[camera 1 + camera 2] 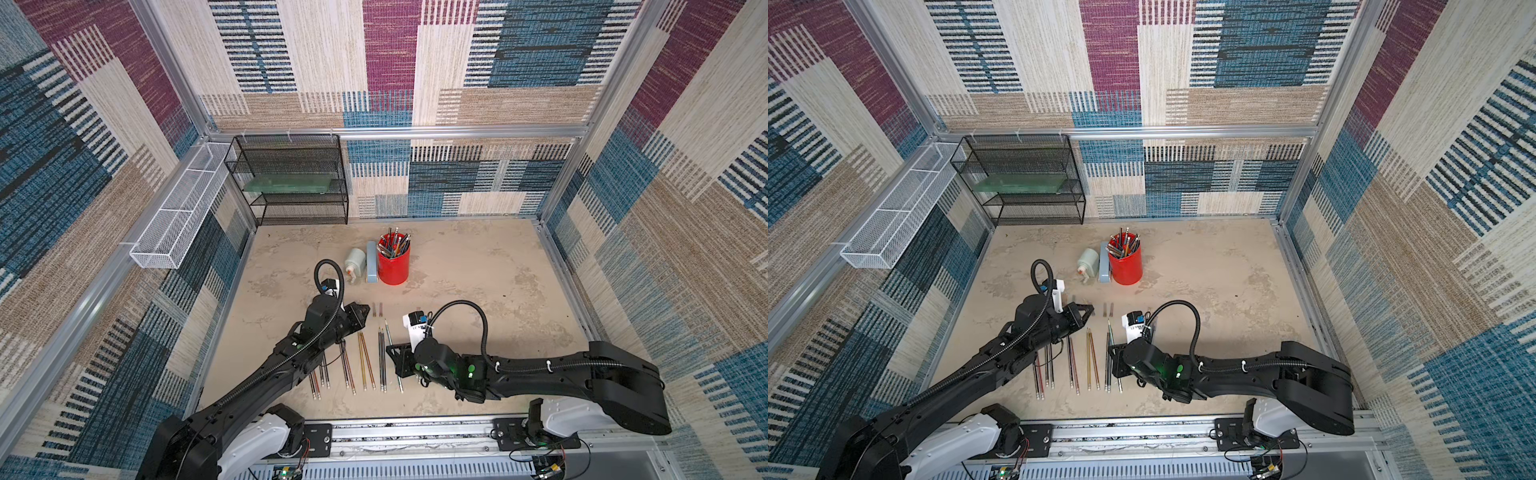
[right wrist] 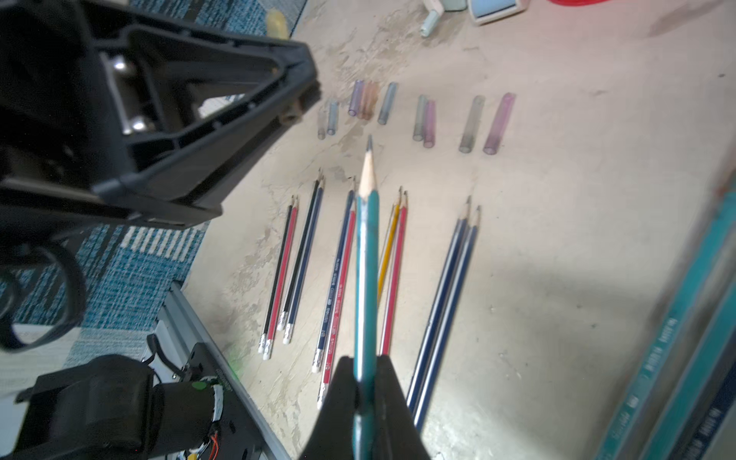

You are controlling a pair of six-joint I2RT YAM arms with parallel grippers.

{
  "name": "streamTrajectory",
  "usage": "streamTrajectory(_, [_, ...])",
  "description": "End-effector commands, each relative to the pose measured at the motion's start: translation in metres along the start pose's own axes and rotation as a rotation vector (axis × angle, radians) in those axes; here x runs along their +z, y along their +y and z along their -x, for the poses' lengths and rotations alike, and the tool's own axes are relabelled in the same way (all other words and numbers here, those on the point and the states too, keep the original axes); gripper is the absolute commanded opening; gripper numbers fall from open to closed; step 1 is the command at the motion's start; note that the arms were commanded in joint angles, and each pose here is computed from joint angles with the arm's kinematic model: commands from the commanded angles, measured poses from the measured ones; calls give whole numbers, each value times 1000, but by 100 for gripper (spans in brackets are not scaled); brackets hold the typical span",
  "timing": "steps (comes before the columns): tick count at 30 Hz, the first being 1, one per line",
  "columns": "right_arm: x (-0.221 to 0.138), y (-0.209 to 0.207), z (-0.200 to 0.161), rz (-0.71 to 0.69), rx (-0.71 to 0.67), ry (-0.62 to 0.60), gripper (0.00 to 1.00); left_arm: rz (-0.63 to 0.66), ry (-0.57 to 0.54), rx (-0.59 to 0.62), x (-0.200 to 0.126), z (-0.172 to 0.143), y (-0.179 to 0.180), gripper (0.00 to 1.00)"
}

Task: Remove the protective cover of the pencils
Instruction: Place the pencil at the center of the board.

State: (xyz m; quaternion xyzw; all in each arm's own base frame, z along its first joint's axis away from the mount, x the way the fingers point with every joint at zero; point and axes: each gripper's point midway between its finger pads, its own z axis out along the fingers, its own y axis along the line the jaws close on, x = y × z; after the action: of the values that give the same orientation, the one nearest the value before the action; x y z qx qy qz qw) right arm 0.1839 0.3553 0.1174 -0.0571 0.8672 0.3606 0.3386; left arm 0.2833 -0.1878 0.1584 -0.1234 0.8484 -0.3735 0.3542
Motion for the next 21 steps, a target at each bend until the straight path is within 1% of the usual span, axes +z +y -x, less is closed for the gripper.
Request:
streamTrajectory(1, [4,-35,3,-188,82,-23,0,41,-10,27,-2,2,6,0])
streamTrajectory(3, [9,-46,1,-241,100,-9,0,49,-7,33,-2,2,8,0])
streamTrajectory(13, [42,-65,-28,-331,129,117,0,49,1,43,-1,2,6,0])
streamTrajectory(21, [45,-76,-40,-375,152,140,0,45,7,41,-1,1,6,0])
